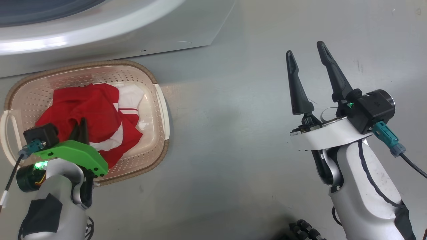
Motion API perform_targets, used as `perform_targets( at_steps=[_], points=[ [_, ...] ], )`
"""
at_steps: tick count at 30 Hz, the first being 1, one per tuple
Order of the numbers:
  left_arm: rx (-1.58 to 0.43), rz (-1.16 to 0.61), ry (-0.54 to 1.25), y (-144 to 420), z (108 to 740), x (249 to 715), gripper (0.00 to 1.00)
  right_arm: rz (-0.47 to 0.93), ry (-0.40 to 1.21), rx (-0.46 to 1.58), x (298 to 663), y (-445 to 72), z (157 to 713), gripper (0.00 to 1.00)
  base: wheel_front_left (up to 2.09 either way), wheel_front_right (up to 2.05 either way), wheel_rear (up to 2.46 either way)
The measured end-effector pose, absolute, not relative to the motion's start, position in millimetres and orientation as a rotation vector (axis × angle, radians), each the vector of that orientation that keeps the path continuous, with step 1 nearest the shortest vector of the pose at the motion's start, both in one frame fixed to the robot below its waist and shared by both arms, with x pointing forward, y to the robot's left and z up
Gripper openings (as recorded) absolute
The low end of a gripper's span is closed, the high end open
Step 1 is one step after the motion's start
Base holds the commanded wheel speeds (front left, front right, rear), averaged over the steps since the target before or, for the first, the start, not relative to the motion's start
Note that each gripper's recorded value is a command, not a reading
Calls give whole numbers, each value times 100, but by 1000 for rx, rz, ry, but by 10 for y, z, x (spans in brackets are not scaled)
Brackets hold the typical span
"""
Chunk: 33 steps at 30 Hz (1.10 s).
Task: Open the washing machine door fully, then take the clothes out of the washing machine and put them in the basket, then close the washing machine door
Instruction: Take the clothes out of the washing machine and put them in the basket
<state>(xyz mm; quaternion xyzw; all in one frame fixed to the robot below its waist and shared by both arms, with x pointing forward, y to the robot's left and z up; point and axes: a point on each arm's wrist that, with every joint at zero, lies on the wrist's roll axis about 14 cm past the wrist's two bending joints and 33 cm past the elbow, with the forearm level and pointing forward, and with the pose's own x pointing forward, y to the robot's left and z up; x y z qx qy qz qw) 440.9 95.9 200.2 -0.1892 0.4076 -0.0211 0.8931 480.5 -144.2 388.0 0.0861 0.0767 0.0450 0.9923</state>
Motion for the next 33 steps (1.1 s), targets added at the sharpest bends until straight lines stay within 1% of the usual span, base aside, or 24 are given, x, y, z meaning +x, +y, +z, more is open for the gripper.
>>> perform_targets(
  at_steps=[4, 5, 6, 7, 8, 9, 10, 11, 20, 27, 33],
  points=[
    [-395, -54, 862, 939, 1958, 4413, 0, 93, 156, 173, 4812, -1433, 3866, 100, 0, 0, 0],
    [-394, -53, 862, 937, 1954, 4423, 7, 94, 155, 173, 4817, -1431, 3869, 100, 0, 0, 0],
    [-396, -62, 863, 923, 1952, 4430, 25, 94, 155, 172, 4822, -1430, 3870, 100, 0, 0, 0],
    [-391, -67, 870, 916, 1942, 4425, 35, 95, 154, 173, 4827, -1430, 3872, 100, 0, 0, 0],
    [-384, -74, 877, 907, 1934, 4414, 35, 95, 154, 172, 4830, -1430, 3872, 100, 0, 0, 0],
    [-383, -79, 882, 901, 1931, 4400, 47, 96, 155, 171, 4833, -1429, 3873, 100, 0, 0, 0],
    [-380, -82, 887, 903, 1928, 4378, 86, 97, 151, 171, 4838, -1426, 3888, 100, 0, 0, 0],
    [-372, -83, 893, 910, 1923, 4356, 100, 98, 147, 171, 4843, -1424, 3905, 100, 0, 0, 0],
    [-329, -94, 856, 971, 2058, 4320, 100, 99, 116, 174, 4837, -1407, 4067, 100, 0, 0, 0],
    [-324, -94, 750, 1004, 2330, 4422, 100, 101, 95, 173, 4803, -1401, 4203, 100, 0, 0, 0],
    [-317, -130, 655, 935, 2650, 4493, 100, 85, 107, 176, 4667, -1432, 4234, 100, 0, 0, 0]
  ],
)
